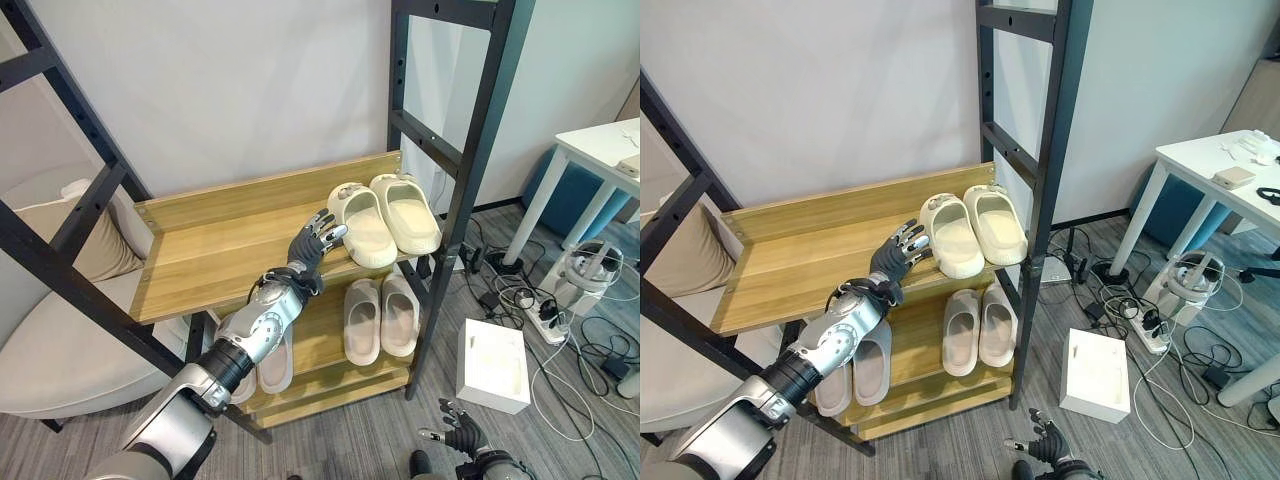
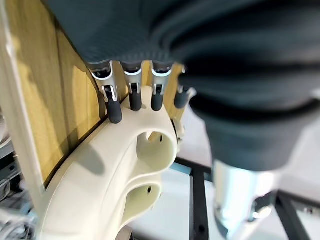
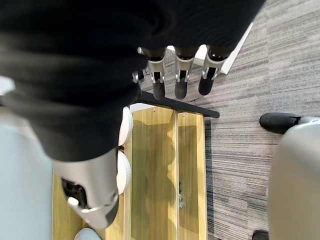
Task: Arrange the slippers neatly on the shoe rack.
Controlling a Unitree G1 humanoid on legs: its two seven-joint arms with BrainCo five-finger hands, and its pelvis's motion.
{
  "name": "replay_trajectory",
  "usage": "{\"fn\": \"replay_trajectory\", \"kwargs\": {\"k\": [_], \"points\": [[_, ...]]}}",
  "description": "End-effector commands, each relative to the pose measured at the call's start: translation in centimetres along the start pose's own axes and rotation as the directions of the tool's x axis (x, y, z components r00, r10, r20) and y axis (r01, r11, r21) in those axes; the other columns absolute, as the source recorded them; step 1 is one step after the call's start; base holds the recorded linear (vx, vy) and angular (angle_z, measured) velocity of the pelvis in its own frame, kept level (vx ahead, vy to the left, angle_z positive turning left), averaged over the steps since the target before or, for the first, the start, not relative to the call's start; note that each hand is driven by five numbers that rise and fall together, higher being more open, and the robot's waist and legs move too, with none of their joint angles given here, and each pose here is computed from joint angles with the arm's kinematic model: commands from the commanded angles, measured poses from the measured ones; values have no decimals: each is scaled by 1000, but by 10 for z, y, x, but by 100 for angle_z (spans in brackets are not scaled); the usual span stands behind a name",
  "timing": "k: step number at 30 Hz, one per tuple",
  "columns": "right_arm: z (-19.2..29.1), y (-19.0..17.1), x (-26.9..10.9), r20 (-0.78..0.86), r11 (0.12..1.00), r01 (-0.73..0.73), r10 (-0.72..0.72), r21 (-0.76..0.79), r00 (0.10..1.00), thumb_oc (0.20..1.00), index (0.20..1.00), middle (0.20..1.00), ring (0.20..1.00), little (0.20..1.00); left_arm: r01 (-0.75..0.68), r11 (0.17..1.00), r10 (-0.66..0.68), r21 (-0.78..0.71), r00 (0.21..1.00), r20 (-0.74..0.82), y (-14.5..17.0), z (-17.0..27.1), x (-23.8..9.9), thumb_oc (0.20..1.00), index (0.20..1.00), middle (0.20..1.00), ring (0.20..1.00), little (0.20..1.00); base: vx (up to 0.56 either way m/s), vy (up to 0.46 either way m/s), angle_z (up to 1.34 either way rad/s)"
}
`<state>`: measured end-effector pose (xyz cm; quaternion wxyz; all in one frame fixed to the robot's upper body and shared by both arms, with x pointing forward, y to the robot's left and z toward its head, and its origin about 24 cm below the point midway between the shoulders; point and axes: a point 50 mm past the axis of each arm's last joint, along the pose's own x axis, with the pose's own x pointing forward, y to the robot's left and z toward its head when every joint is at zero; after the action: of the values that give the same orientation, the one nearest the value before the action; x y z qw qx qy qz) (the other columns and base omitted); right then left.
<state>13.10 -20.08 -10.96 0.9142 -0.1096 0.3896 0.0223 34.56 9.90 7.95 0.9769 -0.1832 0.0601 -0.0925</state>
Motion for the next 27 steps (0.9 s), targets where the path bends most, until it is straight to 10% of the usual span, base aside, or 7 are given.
{"fn": "replay_trajectory", "kwargs": {"k": [1, 10, 19, 27], "points": [[37, 7, 6, 149, 1000, -23, 21, 10, 989, 1000, 1000, 1000, 1000, 1000, 25, 996, -43, 84, 975, 219, -40, 65, 31, 1000, 1000, 1000, 1000, 1000, 0, 0, 0], [44, 10, 11, 183, 1000, -16, 15, 5, 983, 1000, 1000, 1000, 1000, 1000, -188, 947, 44, 261, 879, 474, -31, 102, 24, 1000, 1000, 1000, 1000, 1000, -3, 2, -5], [49, 12, 14, 221, 999, -28, 23, 19, 975, 1000, 1000, 1000, 1000, 1000, -262, 833, -259, 487, 593, 763, -42, 151, -43, 1000, 1000, 1000, 1000, 1000, 3, 2, -1], [48, 15, 16, 210, 997, -65, 53, 50, 976, 1000, 1000, 1000, 1000, 1000, 241, 593, -743, 768, 530, 408, -80, 114, -91, 1000, 1000, 1000, 1000, 1000, 4, 3, 9]]}}
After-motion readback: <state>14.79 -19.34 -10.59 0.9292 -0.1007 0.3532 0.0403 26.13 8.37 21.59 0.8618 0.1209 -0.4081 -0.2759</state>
